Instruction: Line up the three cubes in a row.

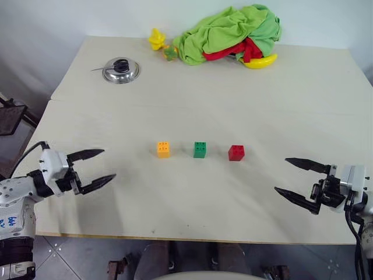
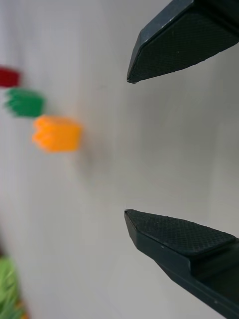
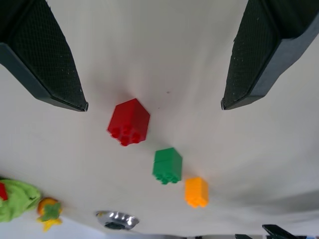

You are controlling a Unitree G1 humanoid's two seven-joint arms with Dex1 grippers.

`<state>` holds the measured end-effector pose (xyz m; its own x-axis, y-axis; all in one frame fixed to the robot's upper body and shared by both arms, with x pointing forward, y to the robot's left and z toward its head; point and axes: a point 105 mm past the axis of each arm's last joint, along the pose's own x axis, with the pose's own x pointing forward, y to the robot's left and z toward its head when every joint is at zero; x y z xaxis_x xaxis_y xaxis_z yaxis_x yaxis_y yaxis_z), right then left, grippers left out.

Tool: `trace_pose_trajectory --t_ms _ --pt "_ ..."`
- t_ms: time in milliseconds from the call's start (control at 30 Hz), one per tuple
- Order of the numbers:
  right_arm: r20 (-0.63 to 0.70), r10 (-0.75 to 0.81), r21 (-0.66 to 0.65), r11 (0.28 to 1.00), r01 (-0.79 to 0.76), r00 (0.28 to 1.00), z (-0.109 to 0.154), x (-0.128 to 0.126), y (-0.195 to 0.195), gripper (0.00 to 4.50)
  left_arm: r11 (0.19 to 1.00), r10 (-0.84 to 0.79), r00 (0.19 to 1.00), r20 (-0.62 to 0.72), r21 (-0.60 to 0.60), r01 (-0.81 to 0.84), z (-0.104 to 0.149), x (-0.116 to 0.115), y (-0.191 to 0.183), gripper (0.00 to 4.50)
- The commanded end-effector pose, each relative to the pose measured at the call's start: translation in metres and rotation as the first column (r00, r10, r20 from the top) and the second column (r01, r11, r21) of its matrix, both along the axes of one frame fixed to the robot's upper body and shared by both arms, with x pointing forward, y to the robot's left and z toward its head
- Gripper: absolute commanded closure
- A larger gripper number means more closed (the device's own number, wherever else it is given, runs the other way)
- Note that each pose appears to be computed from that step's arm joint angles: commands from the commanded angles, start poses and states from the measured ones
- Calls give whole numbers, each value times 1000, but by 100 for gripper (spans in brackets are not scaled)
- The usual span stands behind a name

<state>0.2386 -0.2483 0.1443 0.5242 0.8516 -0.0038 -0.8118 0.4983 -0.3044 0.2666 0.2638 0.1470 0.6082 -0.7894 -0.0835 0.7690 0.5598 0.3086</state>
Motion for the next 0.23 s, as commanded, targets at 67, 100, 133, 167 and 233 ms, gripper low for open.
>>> trace_pose_trajectory --t_ms 67,100,133,167,233 --pt "61 30 37 999 -32 998 11 7 10 0 1000 -12 1000 5 -15 12 5 -10 -7 18" --pt "65 41 40 998 -44 997 11 8 13 0 1000 -11 1000 -4 -6 11 2 -10 -7 18" --pt "66 52 41 998 -55 996 12 8 15 0 1000 -15 1000 -6 1 15 0 -9 -7 18" --pt "66 58 42 997 -61 996 12 9 17 0 1000 -17 1000 -7 4 17 -1 -9 -7 18" --pt "68 62 47 997 -65 996 12 10 19 0 1000 -11 1000 2 22 10 -2 -5 -6 18"
